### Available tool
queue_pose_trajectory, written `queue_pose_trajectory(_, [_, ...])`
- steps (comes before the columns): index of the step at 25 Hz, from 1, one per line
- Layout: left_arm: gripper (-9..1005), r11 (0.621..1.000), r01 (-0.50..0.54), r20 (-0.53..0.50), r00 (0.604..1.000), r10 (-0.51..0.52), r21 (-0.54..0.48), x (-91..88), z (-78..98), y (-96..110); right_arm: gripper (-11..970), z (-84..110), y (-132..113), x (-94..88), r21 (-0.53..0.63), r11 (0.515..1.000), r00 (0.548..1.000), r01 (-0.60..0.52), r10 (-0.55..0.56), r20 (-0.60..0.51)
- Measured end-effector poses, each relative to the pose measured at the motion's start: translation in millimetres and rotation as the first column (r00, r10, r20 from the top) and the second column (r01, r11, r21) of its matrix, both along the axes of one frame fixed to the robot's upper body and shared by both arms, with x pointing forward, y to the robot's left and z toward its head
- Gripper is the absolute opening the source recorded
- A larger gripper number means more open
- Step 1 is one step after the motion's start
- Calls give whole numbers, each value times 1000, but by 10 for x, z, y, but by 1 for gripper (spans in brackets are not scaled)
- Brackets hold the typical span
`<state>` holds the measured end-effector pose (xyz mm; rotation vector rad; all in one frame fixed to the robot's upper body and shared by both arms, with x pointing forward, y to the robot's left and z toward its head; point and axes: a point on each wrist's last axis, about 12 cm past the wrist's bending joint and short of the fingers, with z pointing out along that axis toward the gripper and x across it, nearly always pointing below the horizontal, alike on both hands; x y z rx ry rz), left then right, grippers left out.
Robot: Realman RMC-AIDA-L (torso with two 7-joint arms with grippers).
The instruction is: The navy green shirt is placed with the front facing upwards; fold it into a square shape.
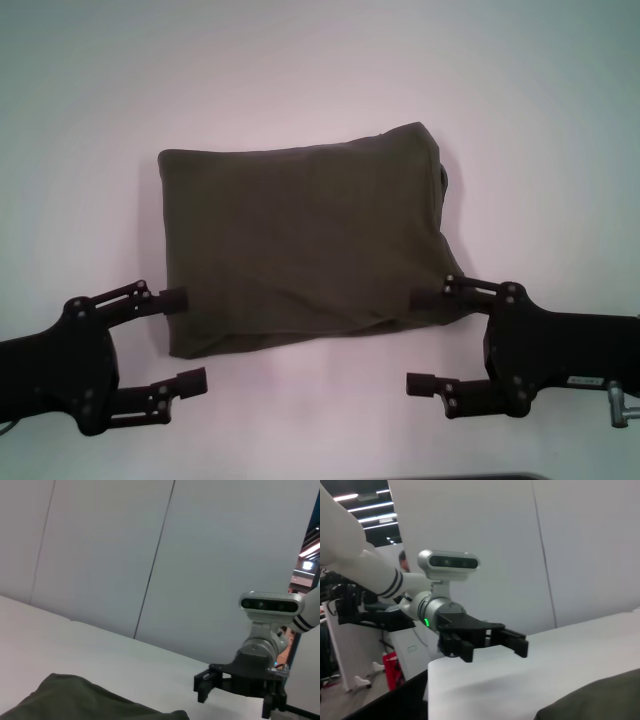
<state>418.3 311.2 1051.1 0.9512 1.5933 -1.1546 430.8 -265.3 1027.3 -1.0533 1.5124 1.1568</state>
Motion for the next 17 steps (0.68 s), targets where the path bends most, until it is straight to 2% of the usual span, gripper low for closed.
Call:
queue_pose_trajectory(7, [859, 998, 55, -49, 997, -54, 27, 42, 7, -1, 882, -18, 34, -26, 15, 1000, 1000, -1, 0, 10])
queue_pose_trajectory(17, [859, 993, 115, -58, 992, -114, 1, 94, -3, -174, 882, -30, 34, -44, 11, 1000, 1000, -7, 7, 3])
